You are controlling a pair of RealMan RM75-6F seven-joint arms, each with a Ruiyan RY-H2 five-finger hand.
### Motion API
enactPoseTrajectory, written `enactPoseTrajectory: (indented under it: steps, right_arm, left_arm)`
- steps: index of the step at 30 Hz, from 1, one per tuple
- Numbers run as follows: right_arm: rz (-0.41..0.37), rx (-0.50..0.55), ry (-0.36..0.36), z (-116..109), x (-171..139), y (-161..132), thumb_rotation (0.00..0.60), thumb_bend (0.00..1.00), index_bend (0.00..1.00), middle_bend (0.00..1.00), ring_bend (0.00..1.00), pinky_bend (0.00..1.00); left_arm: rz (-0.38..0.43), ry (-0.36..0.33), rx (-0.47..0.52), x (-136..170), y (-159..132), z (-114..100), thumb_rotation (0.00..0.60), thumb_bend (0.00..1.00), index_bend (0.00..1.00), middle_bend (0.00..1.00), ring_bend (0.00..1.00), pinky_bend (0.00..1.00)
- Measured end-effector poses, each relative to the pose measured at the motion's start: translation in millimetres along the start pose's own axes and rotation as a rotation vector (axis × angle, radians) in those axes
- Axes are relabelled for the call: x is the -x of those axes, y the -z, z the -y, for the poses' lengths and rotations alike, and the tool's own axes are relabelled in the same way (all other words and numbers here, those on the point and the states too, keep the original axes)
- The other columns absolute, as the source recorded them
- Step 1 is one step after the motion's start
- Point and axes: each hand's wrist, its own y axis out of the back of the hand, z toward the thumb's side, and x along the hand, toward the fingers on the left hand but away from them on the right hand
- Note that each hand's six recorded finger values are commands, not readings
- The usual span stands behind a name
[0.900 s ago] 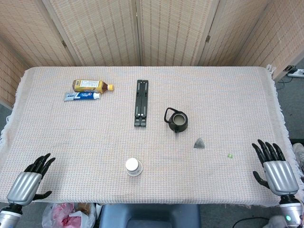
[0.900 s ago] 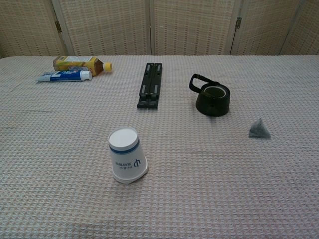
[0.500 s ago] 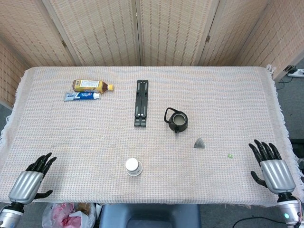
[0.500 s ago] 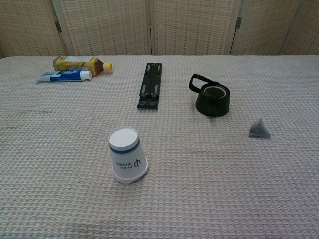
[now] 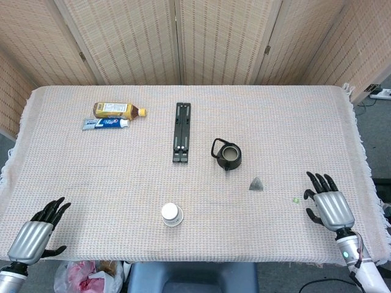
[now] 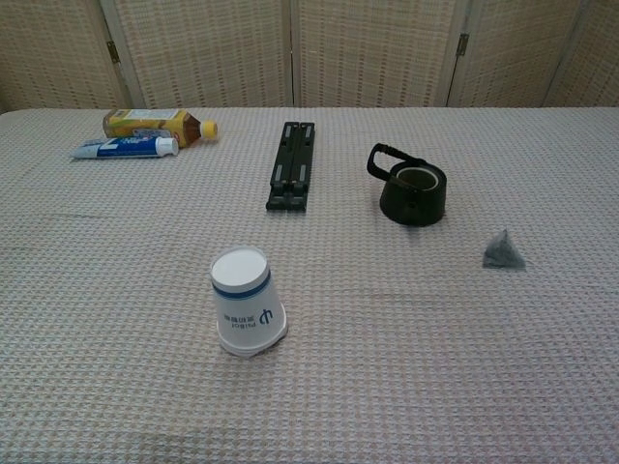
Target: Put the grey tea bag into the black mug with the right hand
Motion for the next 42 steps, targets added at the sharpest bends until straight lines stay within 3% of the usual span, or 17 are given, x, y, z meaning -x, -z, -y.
enactPoseTrajectory:
  steps: [8, 17, 26, 42]
  right_arm:
    - [0.073, 0.027, -0.018, 20, 17, 12, 0.600, 0.32, 0.47, 0.03, 0.00, 0.00]
    - [0.097, 0.021, -0.056, 49, 25, 12, 0.600, 0.32, 0.47, 0.03, 0.00, 0.00]
    - [0.111, 0.004, 0.003, 57, 31, 5, 0.600, 0.32, 0.47, 0.01, 0.00, 0.00]
    - [0.102, -0.006, -0.002, 67, 39, -4, 0.600, 0.32, 0.47, 0.01, 0.00, 0.00]
  left_arm:
    - [0.006, 0.002, 0.002, 1, -1, 0, 0.600, 0.06, 0.00, 0.00, 0.02, 0.26]
    - [0.016, 0.002, 0.004, 2, -2, -1, 0.600, 0.06, 0.00, 0.00, 0.02, 0.26]
    - [0.026, 0.002, 0.010, 4, -1, -2, 0.600, 0.06, 0.00, 0.00, 0.03, 0.26]
    - [0.025, 0.002, 0.012, 4, -1, -3, 0.600, 0.06, 0.00, 0.00, 0.03, 0.26]
